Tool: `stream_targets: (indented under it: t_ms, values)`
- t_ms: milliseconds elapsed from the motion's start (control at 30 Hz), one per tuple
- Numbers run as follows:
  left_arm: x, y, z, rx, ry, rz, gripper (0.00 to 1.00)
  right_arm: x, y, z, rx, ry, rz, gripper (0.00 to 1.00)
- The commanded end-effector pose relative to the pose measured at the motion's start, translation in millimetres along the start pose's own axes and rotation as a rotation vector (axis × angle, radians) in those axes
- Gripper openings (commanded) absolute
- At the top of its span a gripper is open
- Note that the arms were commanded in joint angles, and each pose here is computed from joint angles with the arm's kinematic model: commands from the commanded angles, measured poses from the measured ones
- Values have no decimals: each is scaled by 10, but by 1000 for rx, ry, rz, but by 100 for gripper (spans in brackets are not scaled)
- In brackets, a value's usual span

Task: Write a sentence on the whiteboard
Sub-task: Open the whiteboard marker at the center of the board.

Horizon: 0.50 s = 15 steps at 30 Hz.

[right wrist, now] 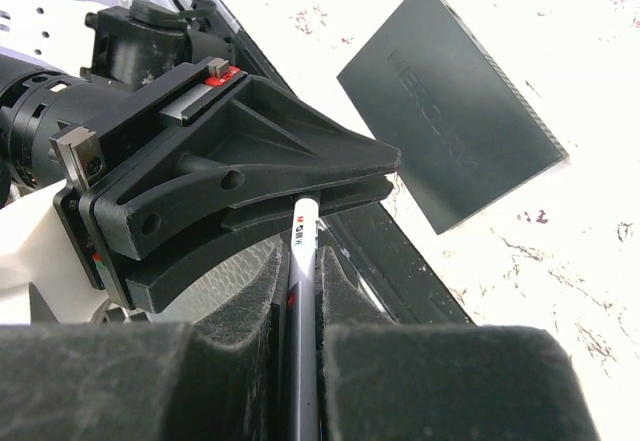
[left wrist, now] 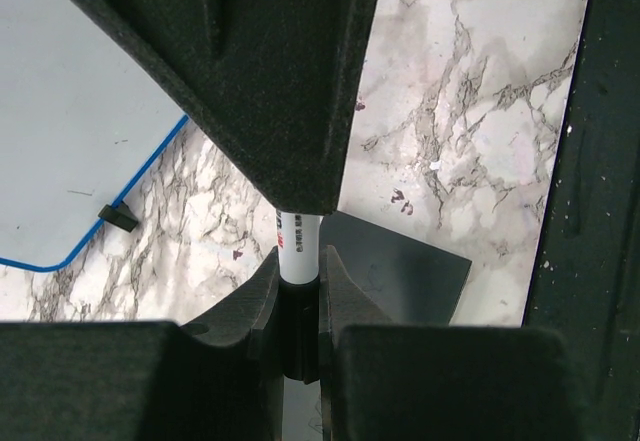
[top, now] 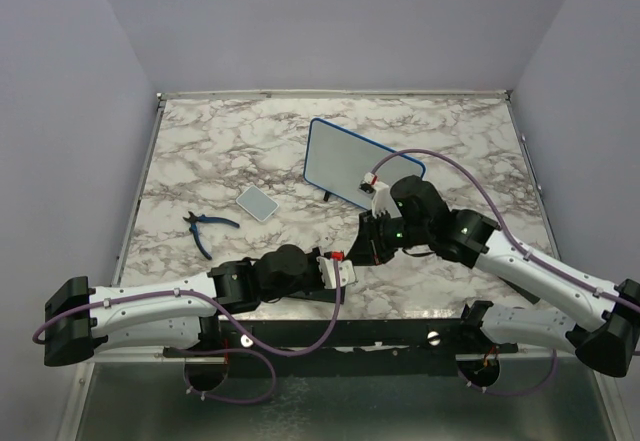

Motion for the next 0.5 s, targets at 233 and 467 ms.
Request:
stream_targets:
  t_ms: [233, 467]
  values:
    - [0, 101, -17, 9, -9, 40, 0, -317, -44, 30, -83, 99, -123, 0]
    - [49, 167, -54, 20, 6, 77, 0, -430, -70, 4, -109, 189, -131, 0]
Point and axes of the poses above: each gripper's point midway between its finger pads, its own x axis out along the fingers, its own z axis along the line the jaws close on, y = z × x, the point moved 8 cm from there along -x, back along the fingers, and after that the axes turned 13 degrees about x, right-handed, at the moved point
